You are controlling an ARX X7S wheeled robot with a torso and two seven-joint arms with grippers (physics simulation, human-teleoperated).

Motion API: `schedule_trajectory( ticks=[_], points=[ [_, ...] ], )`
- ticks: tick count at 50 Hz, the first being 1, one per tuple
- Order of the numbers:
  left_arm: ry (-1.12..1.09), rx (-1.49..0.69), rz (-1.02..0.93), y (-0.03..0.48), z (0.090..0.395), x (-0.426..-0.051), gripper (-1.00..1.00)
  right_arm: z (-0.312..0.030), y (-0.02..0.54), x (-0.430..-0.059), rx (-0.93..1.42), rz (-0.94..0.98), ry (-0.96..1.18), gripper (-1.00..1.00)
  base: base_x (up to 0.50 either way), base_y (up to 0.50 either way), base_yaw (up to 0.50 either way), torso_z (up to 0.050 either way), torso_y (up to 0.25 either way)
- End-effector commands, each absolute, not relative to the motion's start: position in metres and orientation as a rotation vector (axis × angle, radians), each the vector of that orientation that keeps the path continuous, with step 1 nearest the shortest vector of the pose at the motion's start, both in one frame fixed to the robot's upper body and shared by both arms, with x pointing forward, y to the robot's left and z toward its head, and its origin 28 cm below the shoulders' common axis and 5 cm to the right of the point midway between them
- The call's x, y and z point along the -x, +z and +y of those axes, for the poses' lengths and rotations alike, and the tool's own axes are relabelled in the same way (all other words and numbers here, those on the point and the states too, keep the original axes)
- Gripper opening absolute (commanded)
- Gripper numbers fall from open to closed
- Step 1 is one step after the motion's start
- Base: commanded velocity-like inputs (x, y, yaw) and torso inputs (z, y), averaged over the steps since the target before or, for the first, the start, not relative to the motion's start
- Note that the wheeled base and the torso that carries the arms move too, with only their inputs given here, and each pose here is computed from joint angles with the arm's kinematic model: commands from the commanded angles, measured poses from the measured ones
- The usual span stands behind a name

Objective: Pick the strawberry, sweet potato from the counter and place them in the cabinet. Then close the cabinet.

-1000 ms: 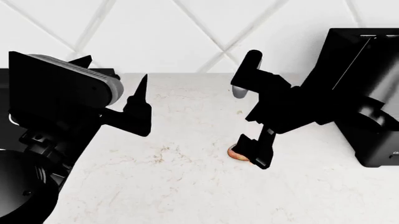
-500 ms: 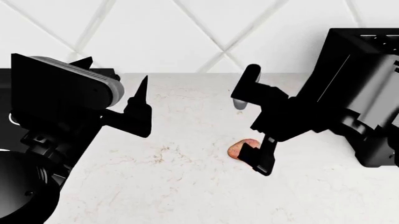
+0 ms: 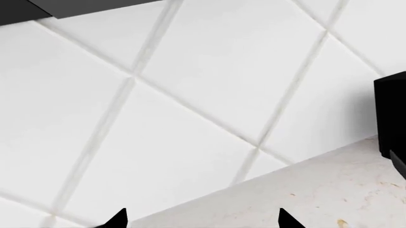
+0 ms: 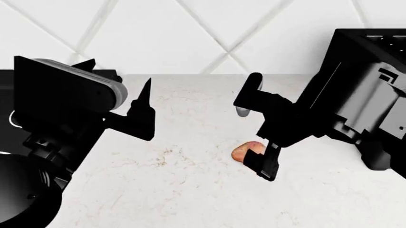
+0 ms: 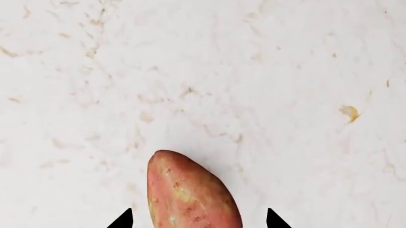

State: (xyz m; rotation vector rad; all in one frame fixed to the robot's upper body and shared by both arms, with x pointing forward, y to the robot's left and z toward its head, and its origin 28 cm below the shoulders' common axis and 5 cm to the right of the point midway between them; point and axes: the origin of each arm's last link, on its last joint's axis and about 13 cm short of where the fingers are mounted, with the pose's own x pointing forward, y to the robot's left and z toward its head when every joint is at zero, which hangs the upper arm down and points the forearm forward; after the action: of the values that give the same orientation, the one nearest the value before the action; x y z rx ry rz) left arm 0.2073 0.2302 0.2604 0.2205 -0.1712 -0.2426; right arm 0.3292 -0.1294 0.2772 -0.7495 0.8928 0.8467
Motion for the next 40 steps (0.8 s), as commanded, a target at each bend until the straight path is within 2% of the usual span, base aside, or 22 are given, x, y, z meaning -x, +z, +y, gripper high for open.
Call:
schedule_trajectory(
  ticks=[1, 20, 21, 40],
  points=[
    [-0.244, -0.219, -0.169, 0.259, 0.230, -0.207, 1.00, -0.128, 0.270, -0.333, 0.748, 0.924, 0.844, 1.00, 0.00, 0.00, 0.00, 0.000, 0.000],
    [-0.247, -0.219, -0.169, 0.259, 0.229, -0.207, 1.00, -0.128, 0.261, -0.336, 0.748, 0.975, 0.825, 1.00, 0.00, 0.00, 0.00, 0.000, 0.000],
    [-0.247, -0.219, -0.169, 0.259, 0.229, -0.207, 1.00, -0.128, 0.261, -0.336, 0.746, 0.969, 0.823, -1.00, 0.00, 0.00, 0.00, 0.000, 0.000],
    [-0.244, -0.218, -0.168, 0.258, 0.230, -0.206, 1.00, -0.128, 0.299, -0.334, 0.848, 0.854, 0.777, -1.00, 0.00, 0.00, 0.00, 0.000, 0.000]
  ],
)
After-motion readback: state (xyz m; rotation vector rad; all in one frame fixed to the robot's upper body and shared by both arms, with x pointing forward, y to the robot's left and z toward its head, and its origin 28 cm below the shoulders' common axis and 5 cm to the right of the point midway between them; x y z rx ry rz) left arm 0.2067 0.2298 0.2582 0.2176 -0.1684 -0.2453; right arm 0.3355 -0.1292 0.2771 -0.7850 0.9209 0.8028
